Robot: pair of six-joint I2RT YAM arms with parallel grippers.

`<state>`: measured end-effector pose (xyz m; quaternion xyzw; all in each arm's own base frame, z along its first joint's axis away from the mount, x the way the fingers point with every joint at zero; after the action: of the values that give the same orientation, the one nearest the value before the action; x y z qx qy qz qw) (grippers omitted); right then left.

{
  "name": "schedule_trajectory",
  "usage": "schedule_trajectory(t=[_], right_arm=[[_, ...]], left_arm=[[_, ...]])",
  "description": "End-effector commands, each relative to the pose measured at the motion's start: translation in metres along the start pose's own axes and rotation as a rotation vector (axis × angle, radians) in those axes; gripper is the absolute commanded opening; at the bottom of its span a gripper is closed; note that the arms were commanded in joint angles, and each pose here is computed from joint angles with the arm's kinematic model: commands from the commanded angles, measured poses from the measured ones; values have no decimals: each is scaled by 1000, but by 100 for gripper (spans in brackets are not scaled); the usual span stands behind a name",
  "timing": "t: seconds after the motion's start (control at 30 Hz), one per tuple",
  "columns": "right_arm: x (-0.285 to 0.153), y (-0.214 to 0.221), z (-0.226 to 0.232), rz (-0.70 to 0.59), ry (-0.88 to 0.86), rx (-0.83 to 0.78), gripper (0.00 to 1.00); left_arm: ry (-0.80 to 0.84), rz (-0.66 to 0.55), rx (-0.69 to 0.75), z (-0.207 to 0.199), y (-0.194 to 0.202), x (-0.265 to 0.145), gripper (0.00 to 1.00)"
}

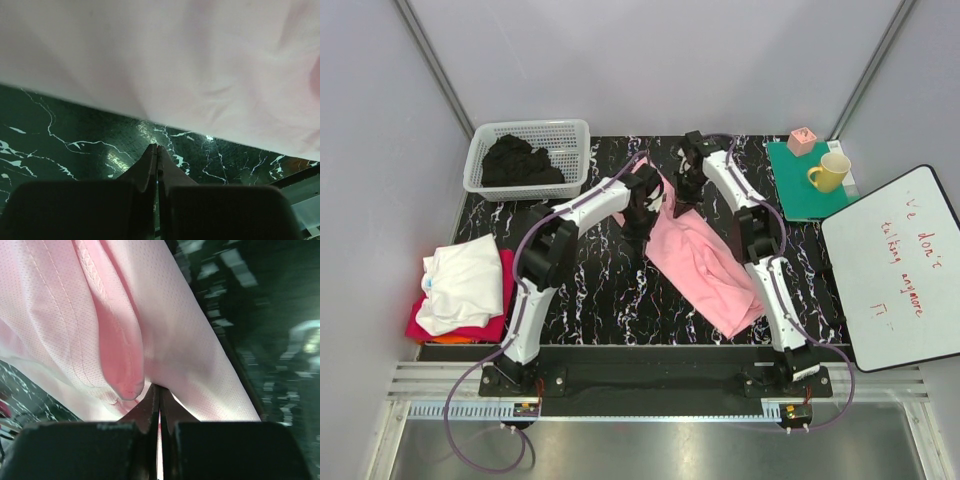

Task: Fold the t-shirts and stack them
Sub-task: Rotate the tshirt 90 degrees

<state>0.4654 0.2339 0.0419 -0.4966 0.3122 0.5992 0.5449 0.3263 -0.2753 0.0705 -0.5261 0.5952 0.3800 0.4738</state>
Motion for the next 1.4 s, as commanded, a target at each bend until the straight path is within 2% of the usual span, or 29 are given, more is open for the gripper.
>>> schedule_trajectory(t=[0.0,0.23,0.37,0.47,0.6,0.7,0.8,1.03,1.37], right_arm=[[6,-9,-62,-31,154,90,0],[-7,-2,-118,-23,261,193,0],[-18,-7,-126,-50,209,228,0],[-50,-30,-103,-159,105,172,0],[-129,-63,-68,-380,30,129,0],[-169,-71,-61,-476,30,118,0],[-195,-69,-63,-520,45,125,0],[-229,-55,-83,-548,136,140,0],[-245,-48,-103,-557,146,179,0]], left_arm=[[3,-87,23,-2,-6,-32,0],[7,-120,11,3,-8,-43,0],[33,-120,8,-1,-8,-46,0],[134,-117,46,-23,-9,-48,0],[219,-84,144,-56,-4,-37,0],[230,-73,247,-83,12,-30,0],[234,-64,329,-108,26,-18,0],[287,9,458,-156,58,11,0],[302,98,504,-175,79,51,0]])
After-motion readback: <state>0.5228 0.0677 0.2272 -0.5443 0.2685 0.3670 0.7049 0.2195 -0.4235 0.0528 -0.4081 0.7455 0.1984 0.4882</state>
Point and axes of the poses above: each gripper's point midway between its finger pads, its own x axis out along the fingers, its own z axis along the line the jaws close on, y = z × x, the point moved 3 cm from there along -x, back along the fingers, and after that the axes turned 12 degrees about -x, right-handed, at the moved point
